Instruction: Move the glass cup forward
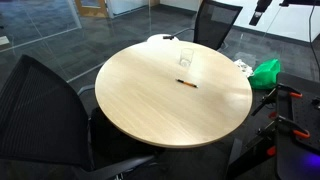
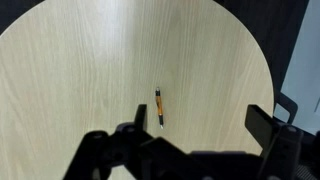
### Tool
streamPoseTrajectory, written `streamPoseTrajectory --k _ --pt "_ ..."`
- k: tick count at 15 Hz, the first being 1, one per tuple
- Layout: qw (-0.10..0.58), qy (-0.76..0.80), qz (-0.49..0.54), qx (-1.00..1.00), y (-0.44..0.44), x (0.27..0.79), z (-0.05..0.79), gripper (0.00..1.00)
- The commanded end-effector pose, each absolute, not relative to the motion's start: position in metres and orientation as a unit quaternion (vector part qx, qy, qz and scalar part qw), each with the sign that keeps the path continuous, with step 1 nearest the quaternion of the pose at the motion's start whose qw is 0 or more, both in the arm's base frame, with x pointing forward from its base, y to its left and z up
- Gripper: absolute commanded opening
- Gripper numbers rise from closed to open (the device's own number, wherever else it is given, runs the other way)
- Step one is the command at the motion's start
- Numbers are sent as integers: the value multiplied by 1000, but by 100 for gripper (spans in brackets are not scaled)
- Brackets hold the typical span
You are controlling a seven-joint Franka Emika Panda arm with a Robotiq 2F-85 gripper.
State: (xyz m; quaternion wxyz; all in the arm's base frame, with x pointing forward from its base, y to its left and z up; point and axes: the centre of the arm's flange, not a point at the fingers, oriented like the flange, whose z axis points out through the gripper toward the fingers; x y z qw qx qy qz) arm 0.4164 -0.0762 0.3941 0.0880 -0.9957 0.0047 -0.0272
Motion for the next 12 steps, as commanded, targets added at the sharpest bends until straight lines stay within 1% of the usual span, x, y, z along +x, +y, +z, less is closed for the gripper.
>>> streamPoseTrajectory --k 1,7,12 --pt "88 5 -27 -996 -76 416 394 100" --pt "88 7 -32 -996 -76 419 394 100" --pt "68 127 -103 -984 -60 449 400 100"
